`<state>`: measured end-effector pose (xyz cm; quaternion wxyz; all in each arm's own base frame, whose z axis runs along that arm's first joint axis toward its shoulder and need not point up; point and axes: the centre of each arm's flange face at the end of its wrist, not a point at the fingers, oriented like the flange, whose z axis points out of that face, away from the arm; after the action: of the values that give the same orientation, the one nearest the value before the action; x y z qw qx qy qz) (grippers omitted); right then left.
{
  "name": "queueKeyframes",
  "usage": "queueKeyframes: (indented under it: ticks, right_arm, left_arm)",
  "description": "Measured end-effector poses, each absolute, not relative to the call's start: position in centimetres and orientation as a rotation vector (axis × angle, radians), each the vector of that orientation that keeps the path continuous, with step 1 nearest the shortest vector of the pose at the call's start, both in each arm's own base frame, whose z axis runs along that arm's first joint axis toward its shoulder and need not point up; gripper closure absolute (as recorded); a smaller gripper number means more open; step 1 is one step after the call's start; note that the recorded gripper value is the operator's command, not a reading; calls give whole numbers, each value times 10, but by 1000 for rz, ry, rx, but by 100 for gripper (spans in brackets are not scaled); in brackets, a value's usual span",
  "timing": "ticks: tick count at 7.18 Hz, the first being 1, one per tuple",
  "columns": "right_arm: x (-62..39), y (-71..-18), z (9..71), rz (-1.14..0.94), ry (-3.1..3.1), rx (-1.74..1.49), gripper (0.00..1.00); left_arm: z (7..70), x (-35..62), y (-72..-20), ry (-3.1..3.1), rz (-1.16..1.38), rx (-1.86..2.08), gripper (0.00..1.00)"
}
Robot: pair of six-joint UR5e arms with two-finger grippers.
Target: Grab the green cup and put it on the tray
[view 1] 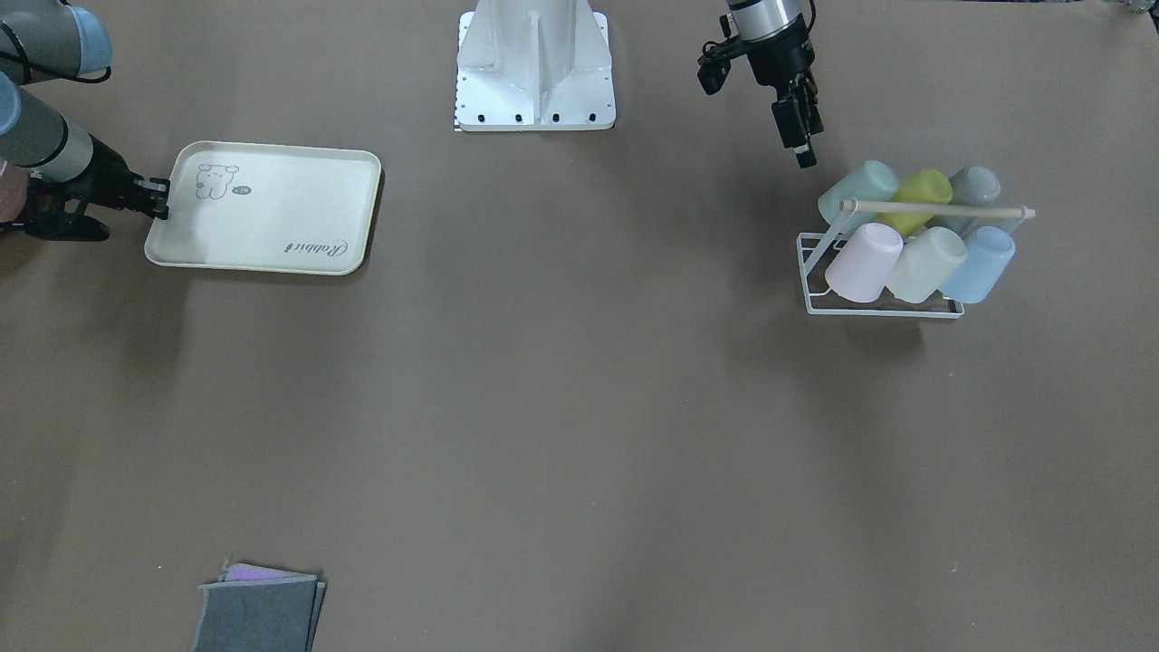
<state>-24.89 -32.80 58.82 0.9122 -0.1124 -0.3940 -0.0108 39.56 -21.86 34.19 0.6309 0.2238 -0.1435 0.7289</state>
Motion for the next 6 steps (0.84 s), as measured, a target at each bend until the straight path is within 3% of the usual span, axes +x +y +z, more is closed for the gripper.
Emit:
queueKeyframes:
  ticks: [6]
  right_arm:
    - [-180,-358,580,49,-970,-267,100]
  left_arm:
    - [396,413,-221,-634,1872,385,3]
